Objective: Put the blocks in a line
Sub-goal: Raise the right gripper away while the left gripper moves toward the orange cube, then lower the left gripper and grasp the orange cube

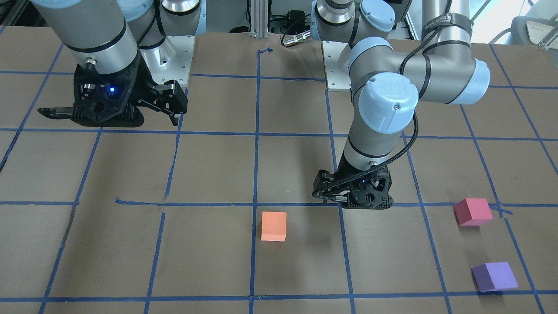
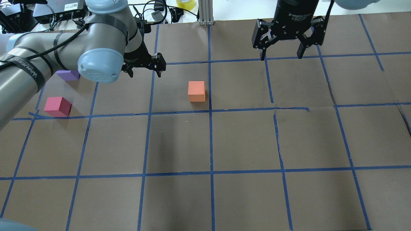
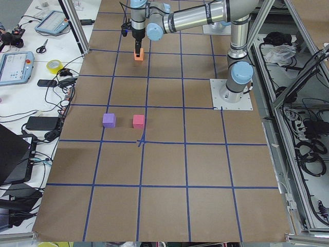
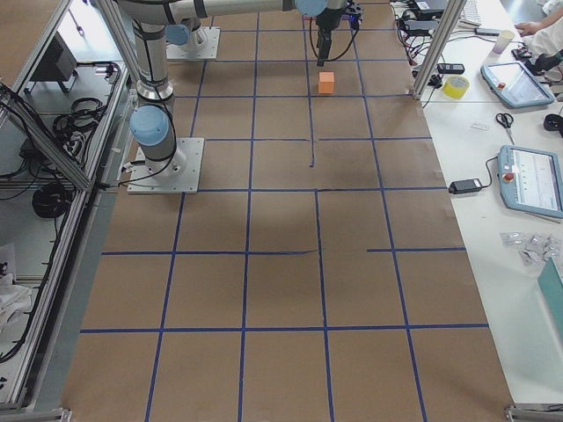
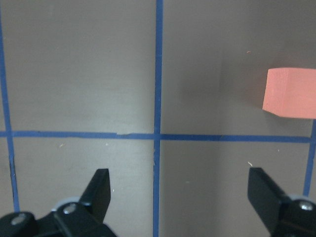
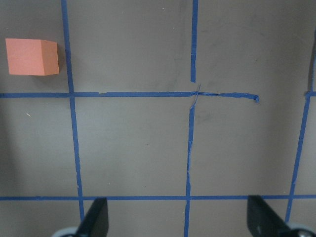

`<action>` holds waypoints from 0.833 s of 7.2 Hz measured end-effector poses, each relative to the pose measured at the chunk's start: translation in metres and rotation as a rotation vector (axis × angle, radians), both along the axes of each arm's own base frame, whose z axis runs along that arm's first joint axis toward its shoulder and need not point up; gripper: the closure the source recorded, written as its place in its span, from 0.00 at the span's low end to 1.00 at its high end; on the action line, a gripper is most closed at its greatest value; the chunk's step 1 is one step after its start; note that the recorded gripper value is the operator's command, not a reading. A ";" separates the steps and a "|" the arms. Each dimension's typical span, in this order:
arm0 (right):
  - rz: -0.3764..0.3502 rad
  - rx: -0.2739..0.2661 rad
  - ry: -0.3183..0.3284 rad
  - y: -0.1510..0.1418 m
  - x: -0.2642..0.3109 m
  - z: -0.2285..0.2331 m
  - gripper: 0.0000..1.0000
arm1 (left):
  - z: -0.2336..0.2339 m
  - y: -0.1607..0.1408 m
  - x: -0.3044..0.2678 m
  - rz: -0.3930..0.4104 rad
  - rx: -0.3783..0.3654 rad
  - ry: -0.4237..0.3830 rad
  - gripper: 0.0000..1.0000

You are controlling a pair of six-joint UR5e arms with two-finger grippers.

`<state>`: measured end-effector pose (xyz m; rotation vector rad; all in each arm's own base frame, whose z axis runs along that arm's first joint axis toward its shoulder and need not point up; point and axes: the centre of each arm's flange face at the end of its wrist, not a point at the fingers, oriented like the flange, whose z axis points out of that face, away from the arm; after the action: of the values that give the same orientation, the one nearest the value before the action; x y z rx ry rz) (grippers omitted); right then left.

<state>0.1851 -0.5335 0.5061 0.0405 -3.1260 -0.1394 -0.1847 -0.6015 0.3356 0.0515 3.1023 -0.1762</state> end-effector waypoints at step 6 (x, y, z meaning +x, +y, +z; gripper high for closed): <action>0.019 -0.037 0.054 0.056 -0.012 -0.027 0.00 | -0.057 -0.074 -0.113 -0.075 -0.004 0.068 0.00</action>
<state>0.1727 -0.4779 0.4793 0.0655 -3.0726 -0.0808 -0.2975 -0.6751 0.2790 0.1652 3.1700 -0.1897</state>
